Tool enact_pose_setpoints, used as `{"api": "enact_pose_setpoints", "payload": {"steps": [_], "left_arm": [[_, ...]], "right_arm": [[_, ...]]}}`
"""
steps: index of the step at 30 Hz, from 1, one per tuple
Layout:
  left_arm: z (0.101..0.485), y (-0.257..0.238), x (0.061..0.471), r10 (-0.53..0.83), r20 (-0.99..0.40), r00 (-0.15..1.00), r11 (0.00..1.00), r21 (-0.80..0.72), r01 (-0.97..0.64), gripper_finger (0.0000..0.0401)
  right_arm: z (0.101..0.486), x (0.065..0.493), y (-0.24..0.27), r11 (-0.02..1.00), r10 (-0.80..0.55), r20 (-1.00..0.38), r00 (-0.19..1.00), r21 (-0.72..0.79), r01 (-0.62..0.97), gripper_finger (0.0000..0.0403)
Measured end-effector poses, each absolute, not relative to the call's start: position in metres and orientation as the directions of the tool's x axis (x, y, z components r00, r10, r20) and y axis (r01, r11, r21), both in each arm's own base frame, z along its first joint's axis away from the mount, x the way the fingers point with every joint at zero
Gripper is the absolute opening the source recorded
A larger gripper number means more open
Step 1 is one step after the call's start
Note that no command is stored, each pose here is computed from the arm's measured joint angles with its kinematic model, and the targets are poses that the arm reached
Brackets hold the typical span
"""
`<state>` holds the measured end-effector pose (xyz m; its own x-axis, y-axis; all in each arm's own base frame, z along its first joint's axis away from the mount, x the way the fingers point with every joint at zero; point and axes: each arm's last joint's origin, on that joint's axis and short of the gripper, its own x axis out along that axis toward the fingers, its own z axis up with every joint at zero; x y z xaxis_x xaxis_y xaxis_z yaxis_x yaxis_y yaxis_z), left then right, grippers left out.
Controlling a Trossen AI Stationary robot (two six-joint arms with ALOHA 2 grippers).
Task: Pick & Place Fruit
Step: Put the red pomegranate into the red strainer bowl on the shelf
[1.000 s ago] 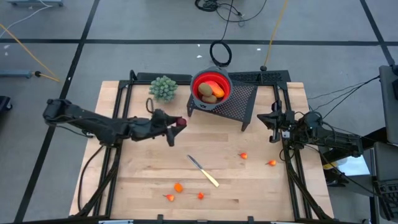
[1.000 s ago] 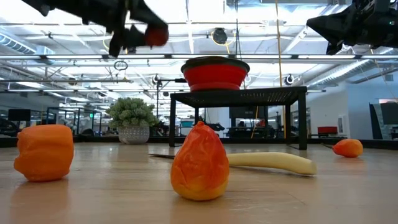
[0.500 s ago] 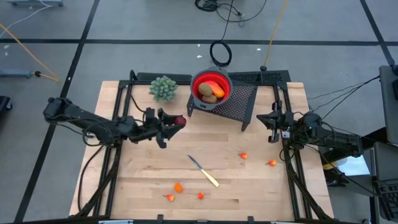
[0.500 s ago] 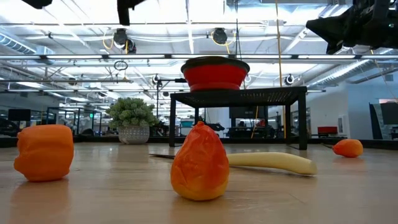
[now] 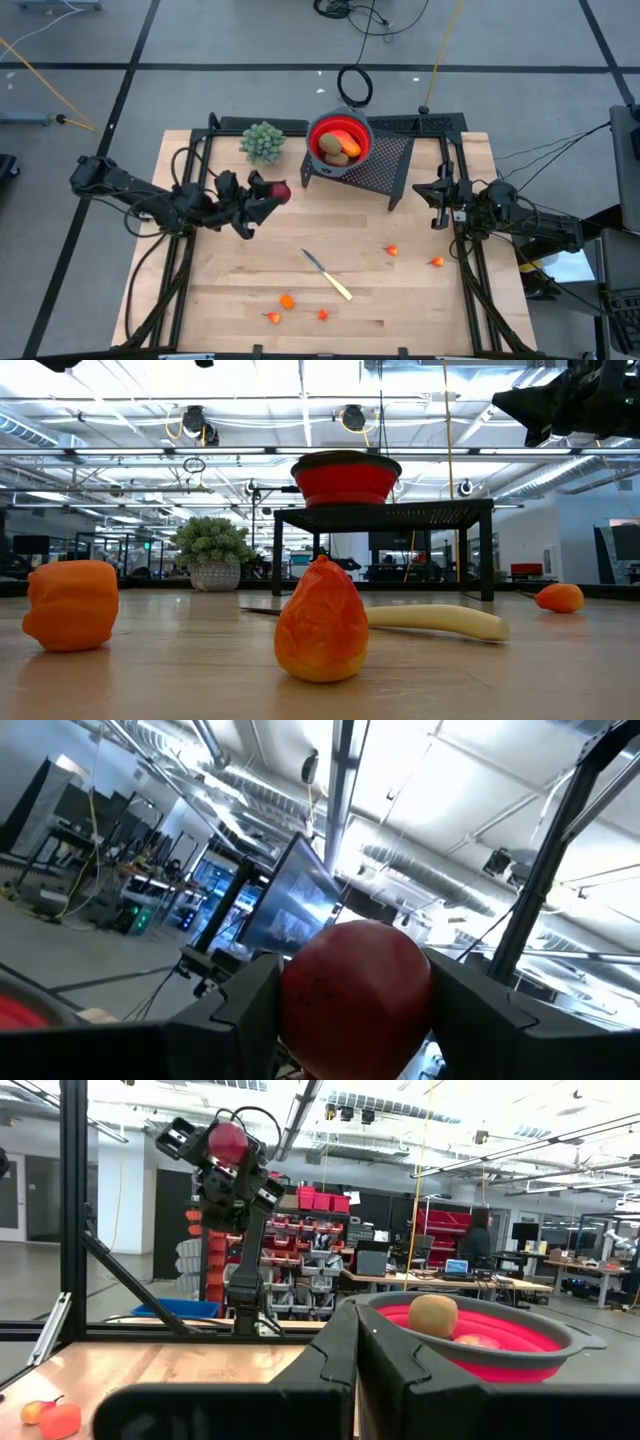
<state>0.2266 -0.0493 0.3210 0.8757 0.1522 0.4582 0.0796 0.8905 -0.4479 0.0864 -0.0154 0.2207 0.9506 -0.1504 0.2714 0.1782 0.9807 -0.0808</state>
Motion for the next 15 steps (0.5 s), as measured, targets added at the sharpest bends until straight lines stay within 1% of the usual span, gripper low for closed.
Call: {"api": "enact_pose_setpoints", "payload": {"steps": [6, 9, 12, 15], "left_arm": [[0.322, -0.047, 0.227, 0.162, 0.464, 0.871, 0.891, -0.449, 0.074, 0.0211], [0.323, -0.045, 0.226, 0.198, 0.473, 0.858, 0.877, -0.477, 0.061, 0.0212], [0.322, -0.042, 0.226, 0.29, 0.449, 0.845, 0.836, -0.549, 0.004, 0.0211], [0.321, -0.038, 0.225, 0.422, 0.409, 0.809, 0.744, -0.667, -0.051, 0.0211]], "right_arm": [[0.221, 0.086, -0.015, 0.98, -0.151, 0.272, 0.95, -0.081, 0.179, 0.0], [0.221, 0.086, -0.015, 0.98, -0.151, 0.272, 0.95, -0.081, 0.179, 0.0], [0.221, 0.086, -0.015, 0.98, -0.151, 0.272, 0.95, -0.081, 0.179, 0.0], [0.221, 0.086, -0.016, 0.981, -0.152, 0.272, 0.95, -0.078, 0.179, 0.0]]}}
